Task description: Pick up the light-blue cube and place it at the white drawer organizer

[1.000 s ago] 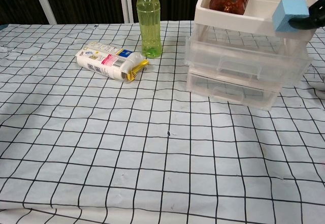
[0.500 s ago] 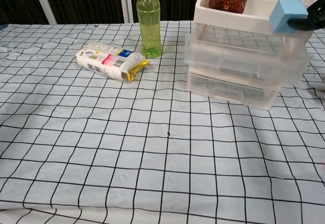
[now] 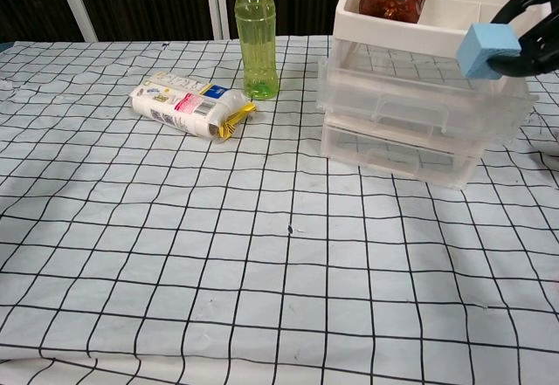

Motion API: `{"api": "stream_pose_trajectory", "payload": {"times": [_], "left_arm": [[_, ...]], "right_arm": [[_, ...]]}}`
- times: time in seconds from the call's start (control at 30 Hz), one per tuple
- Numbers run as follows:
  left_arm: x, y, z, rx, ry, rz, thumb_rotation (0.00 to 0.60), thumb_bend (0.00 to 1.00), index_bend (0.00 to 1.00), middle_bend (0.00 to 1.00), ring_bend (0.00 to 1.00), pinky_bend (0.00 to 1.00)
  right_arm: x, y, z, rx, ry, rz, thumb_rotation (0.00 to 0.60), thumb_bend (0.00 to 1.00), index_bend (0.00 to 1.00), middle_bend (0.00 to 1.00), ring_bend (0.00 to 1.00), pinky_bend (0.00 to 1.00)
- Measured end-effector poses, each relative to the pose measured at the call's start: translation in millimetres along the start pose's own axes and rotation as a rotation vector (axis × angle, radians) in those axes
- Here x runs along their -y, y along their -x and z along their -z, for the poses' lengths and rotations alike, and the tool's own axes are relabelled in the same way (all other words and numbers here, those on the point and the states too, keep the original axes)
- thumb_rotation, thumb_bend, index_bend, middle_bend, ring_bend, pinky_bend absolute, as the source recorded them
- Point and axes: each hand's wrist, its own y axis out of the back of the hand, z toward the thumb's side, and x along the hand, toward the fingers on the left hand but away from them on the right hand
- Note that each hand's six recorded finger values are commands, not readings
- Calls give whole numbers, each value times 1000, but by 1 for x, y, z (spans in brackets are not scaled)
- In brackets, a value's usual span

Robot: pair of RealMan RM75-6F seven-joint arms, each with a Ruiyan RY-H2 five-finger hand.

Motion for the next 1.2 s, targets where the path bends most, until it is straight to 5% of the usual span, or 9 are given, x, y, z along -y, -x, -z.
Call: {"api": "stream_pose_trajectory", "payload": {"times": [0.27, 0.6, 0.67, 0.9, 1.2], "left_arm": [[-1, -1, 1, -1, -1, -4, 600, 22, 0, 0, 0, 0], [-1, 0, 0, -1, 0, -5, 600, 21, 0, 0, 0, 0], [-1, 0, 0, -1, 0, -5, 600, 22, 0, 0, 0, 0], [-1, 0, 0, 1, -2, -5, 600, 21, 0, 0, 0, 0], [-1, 1, -1, 6, -4, -5, 600, 21, 0, 0, 0, 0]], "right_arm": [[2, 2, 1, -3, 0, 7, 600, 263, 234, 798, 867, 758], [3, -4, 2, -13, 7, 8, 600, 242, 186, 798, 867, 758], [3, -6, 2, -14, 11, 6, 600, 249, 217, 798, 867, 758], [2, -24, -3, -65, 45, 4, 600, 304, 635, 793, 863, 757], [29, -65, 3, -90, 64, -159, 600, 325, 689, 793, 862, 756]]}}
